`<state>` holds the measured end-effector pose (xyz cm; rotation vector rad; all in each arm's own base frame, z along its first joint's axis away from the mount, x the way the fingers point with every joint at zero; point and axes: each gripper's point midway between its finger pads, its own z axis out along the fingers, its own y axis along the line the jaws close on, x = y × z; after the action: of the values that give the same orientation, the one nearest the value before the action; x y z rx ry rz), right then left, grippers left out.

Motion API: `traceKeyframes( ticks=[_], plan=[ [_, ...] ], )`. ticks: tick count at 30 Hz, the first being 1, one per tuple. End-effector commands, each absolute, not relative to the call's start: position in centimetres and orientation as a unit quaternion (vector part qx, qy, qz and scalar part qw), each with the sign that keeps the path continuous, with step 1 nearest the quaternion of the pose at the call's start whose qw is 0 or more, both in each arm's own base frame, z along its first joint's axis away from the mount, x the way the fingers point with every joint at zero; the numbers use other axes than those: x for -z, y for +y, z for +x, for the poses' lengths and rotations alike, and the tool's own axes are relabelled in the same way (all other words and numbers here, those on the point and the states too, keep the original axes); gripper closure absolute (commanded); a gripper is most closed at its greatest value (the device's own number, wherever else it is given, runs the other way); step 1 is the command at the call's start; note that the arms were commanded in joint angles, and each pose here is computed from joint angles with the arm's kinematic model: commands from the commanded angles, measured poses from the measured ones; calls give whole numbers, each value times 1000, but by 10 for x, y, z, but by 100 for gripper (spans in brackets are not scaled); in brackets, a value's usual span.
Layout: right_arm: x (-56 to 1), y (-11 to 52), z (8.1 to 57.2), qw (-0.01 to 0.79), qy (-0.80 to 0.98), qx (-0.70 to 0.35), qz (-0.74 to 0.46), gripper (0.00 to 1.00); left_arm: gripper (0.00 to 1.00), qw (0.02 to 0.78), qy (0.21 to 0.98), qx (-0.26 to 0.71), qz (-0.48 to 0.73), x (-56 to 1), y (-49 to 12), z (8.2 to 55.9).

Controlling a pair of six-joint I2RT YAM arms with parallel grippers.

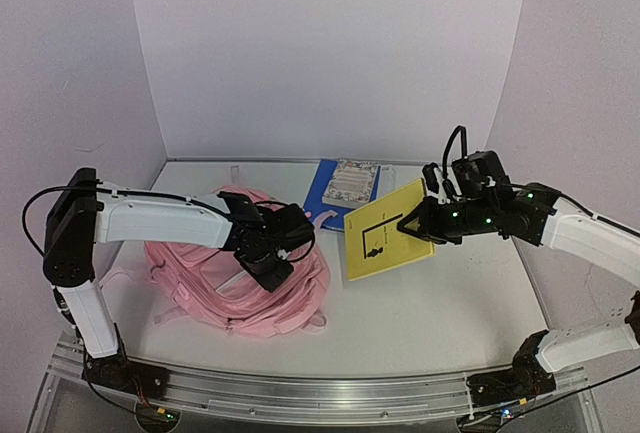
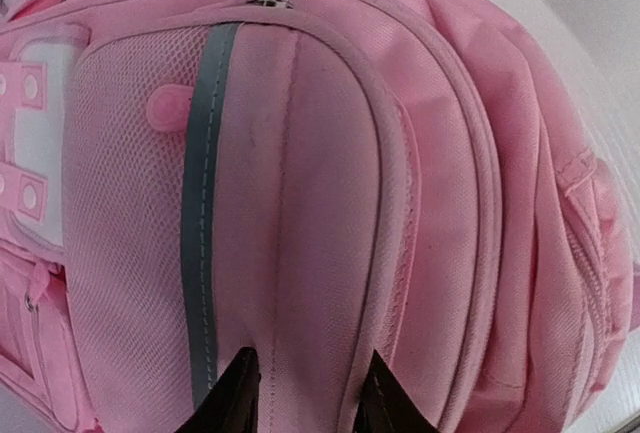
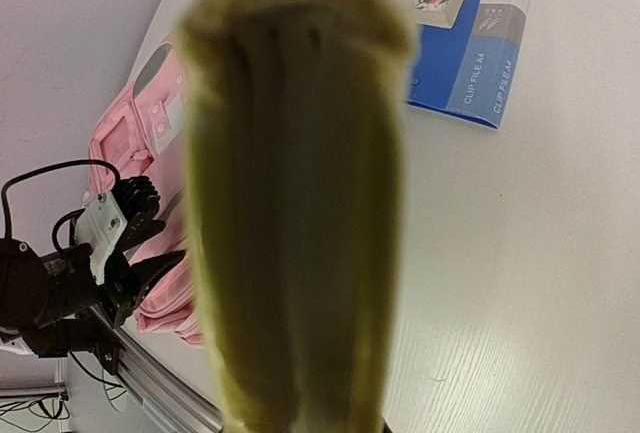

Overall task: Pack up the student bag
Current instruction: Place the book in the student bag.

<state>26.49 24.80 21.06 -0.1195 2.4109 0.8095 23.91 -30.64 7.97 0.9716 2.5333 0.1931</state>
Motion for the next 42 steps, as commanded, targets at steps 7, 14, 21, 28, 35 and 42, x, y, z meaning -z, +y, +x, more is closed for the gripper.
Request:
traceKeyframes(
  ticks=[7,14,21,28,35,42],
  plan=[
    [-255,262,270,328,867,-373,-28,100,100,309,894,-90,313,-160,-302,265],
    [-251,288,259,271,838,-473,2,100,100,389,867,14,311,-252,-321,273],
    [-247,305,253,231,803,-548,37,100,100,396,851,100,329,-275,-330,276],
    [-249,317,262,225,786,-571,81,100,100,396,826,163,367,-279,-341,269],
    [-238,348,277,225,786,-564,111,100,100,405,800,223,382,-279,-343,264],
    [-237,370,298,288,749,-573,165,100,100,405,790,249,387,-273,-343,259]
  ],
)
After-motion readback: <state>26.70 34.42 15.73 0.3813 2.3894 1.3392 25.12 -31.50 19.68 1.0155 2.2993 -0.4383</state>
